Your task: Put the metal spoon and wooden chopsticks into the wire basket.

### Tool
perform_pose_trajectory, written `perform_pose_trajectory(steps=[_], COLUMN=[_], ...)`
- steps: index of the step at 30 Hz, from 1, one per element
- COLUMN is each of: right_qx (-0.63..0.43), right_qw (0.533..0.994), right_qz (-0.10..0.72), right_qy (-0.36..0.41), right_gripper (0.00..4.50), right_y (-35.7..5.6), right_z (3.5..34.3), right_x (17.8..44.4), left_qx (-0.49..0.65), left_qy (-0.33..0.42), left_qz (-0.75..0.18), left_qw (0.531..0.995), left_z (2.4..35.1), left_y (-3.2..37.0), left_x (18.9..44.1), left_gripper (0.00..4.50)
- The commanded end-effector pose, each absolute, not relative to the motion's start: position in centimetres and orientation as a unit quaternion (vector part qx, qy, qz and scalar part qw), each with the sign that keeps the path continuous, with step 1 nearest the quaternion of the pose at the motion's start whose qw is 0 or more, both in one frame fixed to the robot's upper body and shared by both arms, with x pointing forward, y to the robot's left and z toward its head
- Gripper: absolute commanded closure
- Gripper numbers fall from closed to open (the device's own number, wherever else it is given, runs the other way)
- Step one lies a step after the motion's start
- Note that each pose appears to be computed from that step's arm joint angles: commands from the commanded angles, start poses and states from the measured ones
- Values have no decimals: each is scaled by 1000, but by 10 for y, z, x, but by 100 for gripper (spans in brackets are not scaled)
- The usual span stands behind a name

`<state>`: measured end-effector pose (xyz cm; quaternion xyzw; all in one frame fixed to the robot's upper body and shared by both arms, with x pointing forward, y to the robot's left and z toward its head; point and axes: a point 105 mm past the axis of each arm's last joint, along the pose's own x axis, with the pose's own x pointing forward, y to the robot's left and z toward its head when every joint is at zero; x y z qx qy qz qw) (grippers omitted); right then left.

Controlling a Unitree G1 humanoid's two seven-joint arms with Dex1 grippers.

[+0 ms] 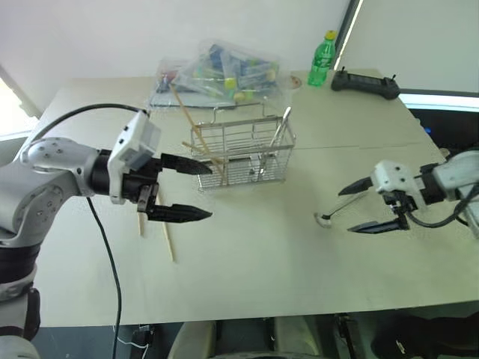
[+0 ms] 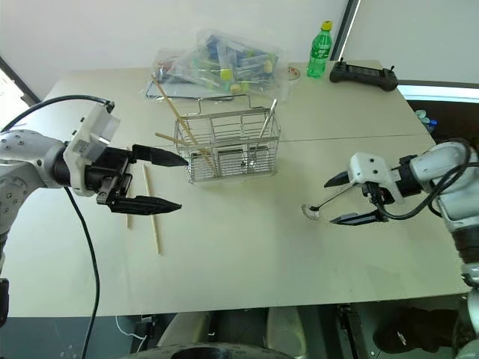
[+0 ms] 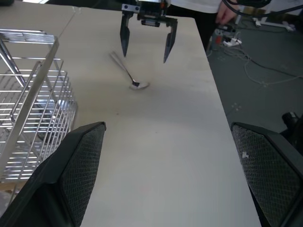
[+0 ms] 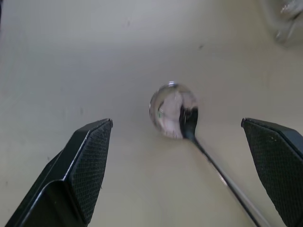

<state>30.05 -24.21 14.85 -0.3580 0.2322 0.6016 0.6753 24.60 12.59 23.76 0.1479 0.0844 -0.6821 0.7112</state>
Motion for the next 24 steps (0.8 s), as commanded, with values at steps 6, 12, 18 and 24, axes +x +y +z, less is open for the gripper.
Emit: perform_pose_trajectory(steps=[6,12,18,24], right_qx=[-411,-418,-424,-423], right_qw=[660,651,643,652], right_qz=[589,588,591,587], right_qy=[220,234,239,227], right_gripper=[0,0,0,52], right_y=[-237,-240,-243,-240], right_z=[141,130,125,124], right_x=[336,343,344,349], left_qx=[184,186,188,187], left_qy=[62,59,51,47], left_qz=[-689,-684,-679,-676], left_qw=[698,703,708,711], left_z=[240,241,245,248], left_y=[123,124,124,123], left_x=[244,245,248,248], left_gripper=[3,3,3,0])
